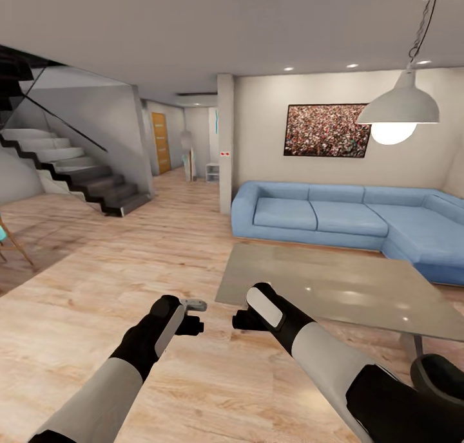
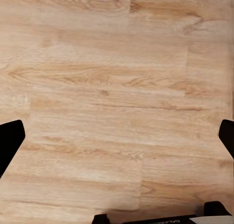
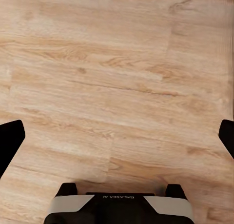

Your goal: Place each of the two pumpkins and all three candles from the living room inside a cabinet in the living room (use any cabinet), then make sure every cabinet is closed, and position the cauldron so it is next to a table in the living room.

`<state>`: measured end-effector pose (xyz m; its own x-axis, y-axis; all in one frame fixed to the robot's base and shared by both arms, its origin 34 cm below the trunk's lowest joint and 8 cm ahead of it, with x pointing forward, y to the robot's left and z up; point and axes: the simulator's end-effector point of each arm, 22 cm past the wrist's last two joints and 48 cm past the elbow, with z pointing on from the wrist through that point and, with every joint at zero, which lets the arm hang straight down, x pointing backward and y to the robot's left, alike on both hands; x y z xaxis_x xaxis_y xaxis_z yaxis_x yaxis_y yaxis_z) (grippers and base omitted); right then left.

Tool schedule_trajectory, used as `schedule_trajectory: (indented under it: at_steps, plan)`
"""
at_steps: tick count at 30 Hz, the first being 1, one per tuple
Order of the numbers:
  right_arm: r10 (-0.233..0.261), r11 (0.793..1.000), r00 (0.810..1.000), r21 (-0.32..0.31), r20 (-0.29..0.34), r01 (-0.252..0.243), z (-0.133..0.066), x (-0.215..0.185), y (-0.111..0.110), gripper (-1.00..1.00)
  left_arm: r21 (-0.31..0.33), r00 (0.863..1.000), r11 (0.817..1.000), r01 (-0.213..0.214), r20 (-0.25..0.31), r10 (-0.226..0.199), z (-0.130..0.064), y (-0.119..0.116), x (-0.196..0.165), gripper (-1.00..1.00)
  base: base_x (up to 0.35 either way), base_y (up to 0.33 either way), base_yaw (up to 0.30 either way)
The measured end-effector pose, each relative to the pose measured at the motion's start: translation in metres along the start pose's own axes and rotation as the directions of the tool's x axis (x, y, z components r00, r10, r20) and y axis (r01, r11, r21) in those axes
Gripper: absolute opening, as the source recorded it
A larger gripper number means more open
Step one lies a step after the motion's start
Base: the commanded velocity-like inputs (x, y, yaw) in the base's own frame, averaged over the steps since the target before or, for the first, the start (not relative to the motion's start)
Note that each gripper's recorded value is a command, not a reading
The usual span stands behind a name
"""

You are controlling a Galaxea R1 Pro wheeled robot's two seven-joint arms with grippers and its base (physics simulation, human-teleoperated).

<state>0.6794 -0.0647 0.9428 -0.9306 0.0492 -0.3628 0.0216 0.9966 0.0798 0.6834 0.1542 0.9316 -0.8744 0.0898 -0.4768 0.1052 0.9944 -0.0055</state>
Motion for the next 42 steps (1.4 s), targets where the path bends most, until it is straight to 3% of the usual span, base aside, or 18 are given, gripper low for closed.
schedule_trajectory:
  at_steps: [31, 42]
  plan:
    - [0.001, 1.0, 1.0, -0.001, 0.0, -0.001, -0.003, 0.0, 0.0, 1.0, -0.001, 1.0, 1.0, -0.001, -0.001, 0.001, -0.002, -0.001, 0.0, 1.0, 0.0, 0.0, -0.278]
    - [0.002, 1.0, 1.0, -0.002, 0.0, -0.002, -0.012, 0.001, 0.001, 1.0, -0.001, 1.0, 1.0, -0.001, -0.003, 0.001, -0.011, -0.001, 0.001, 1.0, 0.0, 0.0, -0.078]
